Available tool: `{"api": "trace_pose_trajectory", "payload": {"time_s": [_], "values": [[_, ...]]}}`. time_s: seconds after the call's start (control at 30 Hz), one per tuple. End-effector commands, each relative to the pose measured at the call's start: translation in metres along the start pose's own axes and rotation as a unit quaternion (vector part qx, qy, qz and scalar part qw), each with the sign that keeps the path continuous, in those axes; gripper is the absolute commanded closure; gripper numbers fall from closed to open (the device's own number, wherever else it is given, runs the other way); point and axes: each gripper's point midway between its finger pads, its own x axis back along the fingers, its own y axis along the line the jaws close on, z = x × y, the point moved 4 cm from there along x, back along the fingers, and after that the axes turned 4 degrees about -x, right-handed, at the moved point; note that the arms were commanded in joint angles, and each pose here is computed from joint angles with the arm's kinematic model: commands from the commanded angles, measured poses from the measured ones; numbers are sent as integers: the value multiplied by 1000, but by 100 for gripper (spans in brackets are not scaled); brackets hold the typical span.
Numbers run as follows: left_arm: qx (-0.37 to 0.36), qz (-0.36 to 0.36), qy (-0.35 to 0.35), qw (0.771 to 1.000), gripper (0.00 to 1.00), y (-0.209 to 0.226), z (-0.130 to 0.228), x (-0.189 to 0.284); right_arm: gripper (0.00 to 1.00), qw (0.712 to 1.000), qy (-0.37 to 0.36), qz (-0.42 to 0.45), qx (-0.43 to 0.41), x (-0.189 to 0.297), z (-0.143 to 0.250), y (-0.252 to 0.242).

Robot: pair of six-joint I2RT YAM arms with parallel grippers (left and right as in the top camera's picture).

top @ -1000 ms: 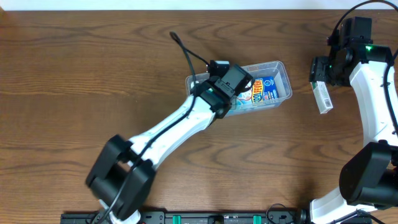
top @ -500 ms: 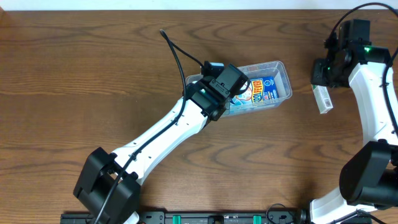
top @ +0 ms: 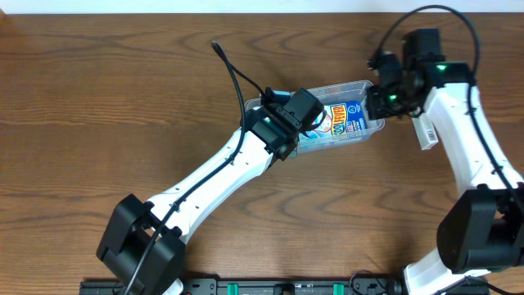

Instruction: Pack container

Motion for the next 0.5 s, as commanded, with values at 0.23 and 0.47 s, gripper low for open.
{"api": "trace_pose_trajectory", "payload": {"time_s": [0.23, 0.47], "values": [[-7, 39, 57, 998, 94, -8, 19, 1, 99, 998, 11, 23, 58, -17, 3, 23], [-8, 33, 67, 997, 95, -9, 23, -8, 99, 998, 13, 23, 58, -40, 12, 17]]}}
